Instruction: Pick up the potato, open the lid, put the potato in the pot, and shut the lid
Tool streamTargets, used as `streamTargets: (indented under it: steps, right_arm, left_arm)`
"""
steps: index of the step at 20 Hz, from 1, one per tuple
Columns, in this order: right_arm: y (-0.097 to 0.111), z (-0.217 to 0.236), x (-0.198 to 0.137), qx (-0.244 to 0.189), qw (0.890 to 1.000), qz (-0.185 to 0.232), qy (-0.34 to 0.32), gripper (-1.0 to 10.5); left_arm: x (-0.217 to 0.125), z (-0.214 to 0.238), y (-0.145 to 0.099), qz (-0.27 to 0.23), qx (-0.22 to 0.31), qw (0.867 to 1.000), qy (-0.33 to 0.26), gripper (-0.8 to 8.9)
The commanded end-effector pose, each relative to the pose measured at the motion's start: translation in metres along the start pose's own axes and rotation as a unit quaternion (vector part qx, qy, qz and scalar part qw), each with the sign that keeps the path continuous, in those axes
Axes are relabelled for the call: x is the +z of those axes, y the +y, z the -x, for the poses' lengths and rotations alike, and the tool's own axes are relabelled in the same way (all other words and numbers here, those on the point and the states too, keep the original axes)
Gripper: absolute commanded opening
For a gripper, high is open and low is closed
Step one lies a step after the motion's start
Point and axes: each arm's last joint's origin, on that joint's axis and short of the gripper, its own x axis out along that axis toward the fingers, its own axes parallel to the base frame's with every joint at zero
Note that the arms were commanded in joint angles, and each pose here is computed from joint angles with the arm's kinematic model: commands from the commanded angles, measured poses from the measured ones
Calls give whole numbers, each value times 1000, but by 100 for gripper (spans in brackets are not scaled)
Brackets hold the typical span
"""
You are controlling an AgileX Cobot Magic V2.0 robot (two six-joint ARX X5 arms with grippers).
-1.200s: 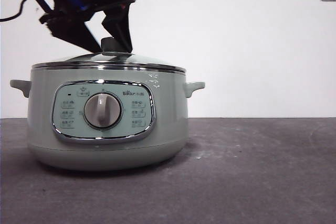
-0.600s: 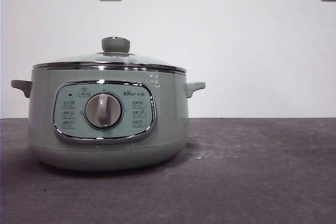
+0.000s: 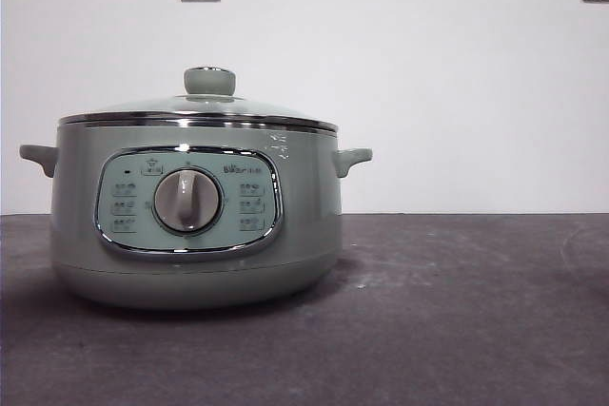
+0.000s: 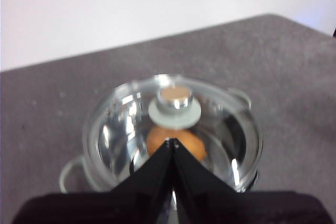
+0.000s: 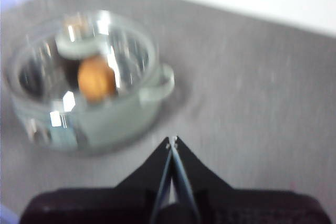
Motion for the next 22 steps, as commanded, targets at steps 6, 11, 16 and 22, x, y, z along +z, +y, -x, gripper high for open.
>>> streamTargets:
  steps: [6,11,16,22]
  right_arm:
    - [0,0,-11,3,999,-5,51,2]
    - [0,0,-12,0,998,-4,58,1]
    - [0,0,-13,0,998,-4,58,2]
    - [0,0,-13,0,998,-4,58,2]
  left_arm:
    - [-9,-4,0,26,5,999,46,-3]
    - [-13,-12,-1,21,8,997,76,-3]
    - [-14,-13,-1,-25,12,996,80,-3]
    - [-18,5,28,-20,92,995,-40,-3]
